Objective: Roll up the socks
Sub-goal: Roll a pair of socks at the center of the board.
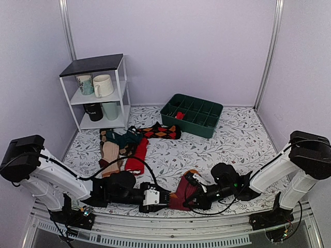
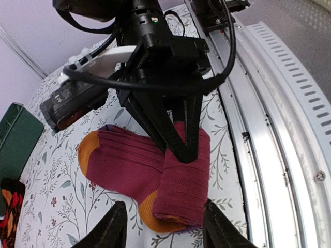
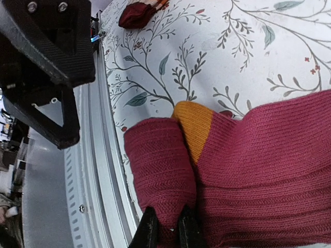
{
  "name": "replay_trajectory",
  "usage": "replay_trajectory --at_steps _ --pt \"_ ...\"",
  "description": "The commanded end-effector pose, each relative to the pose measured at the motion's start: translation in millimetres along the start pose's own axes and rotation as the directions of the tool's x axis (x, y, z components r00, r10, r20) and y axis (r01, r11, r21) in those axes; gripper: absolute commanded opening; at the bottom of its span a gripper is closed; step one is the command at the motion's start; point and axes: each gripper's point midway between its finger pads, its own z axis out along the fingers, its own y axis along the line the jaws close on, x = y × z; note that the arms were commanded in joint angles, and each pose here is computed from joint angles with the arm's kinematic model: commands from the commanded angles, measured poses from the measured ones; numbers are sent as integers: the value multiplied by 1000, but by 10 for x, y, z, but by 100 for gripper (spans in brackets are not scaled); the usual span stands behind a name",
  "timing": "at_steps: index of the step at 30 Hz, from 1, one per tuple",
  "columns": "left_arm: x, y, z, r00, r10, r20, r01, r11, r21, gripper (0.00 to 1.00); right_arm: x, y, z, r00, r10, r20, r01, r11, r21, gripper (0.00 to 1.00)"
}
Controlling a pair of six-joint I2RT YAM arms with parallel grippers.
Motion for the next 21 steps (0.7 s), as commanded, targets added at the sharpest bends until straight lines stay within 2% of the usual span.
replay_trajectory --at_steps 1,7,10,21 --pt "-62 11 142 989 145 12 -144 988 -62 51 809 -203 -44 893 349 -284 -342 937 76 0" --pt "100 -98 301 975 218 -35 -219 975 -39 53 798 -227 -72 861 417 -292 -414 907 74 0" --pt "85 -142 286 976 217 -18 -218 976 -23 55 813 -233 -75 856 423 -298 -420 904 77 0" --pt "255 -265 420 974 215 -68 -212 976 44 53 825 -248 -70 849 427 -310 -427 901 71 0"
